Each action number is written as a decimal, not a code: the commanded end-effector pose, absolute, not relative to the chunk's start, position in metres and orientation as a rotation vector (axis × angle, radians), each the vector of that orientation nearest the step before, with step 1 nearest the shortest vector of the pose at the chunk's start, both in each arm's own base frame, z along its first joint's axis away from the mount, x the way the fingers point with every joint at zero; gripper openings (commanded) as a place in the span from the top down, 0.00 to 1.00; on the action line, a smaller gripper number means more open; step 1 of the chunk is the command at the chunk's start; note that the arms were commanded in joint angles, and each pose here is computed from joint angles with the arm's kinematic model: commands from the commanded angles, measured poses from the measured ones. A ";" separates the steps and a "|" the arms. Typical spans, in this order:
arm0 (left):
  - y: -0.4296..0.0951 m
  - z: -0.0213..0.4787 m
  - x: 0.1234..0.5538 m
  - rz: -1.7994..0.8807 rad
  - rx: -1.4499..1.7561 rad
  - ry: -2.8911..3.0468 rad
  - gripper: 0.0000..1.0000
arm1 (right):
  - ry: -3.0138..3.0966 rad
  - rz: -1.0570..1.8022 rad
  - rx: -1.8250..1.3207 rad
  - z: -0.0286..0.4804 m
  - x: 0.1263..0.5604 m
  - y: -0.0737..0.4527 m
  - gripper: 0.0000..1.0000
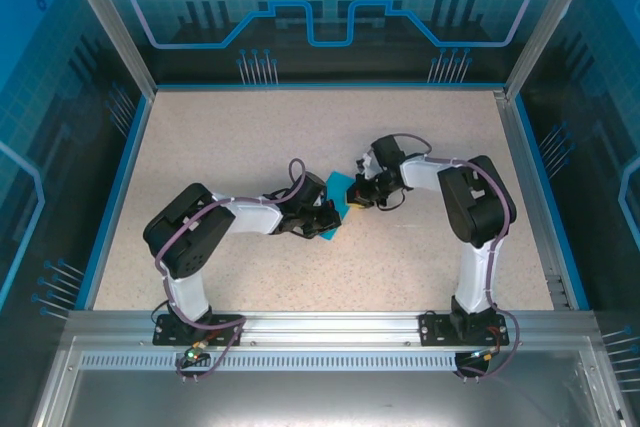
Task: Fold a paper plane with a square sheet of paper (pick it up from the middle)
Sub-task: First fold in half a square sheet of paper at the center of the table.
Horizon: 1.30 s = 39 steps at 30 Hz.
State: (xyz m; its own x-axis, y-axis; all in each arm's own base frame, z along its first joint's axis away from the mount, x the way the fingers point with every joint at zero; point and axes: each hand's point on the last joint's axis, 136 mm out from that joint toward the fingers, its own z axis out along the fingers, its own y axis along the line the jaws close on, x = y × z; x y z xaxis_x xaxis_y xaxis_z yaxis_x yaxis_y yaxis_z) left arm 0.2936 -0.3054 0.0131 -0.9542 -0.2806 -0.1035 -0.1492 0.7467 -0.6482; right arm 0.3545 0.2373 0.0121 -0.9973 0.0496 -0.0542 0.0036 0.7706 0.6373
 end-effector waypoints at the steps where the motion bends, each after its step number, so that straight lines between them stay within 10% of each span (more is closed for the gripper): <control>1: -0.266 -0.036 0.242 -0.754 -0.447 3.000 1.00 | 2.860 0.784 0.168 -0.002 0.395 0.191 1.00; 17: -0.272 -0.034 0.246 -0.783 -0.427 2.992 1.00 | 2.687 0.891 0.013 0.069 0.394 0.213 1.00; 39: -0.310 0.033 0.283 -0.986 -0.215 2.820 0.93 | 2.970 0.843 0.043 -0.016 0.336 0.229 1.00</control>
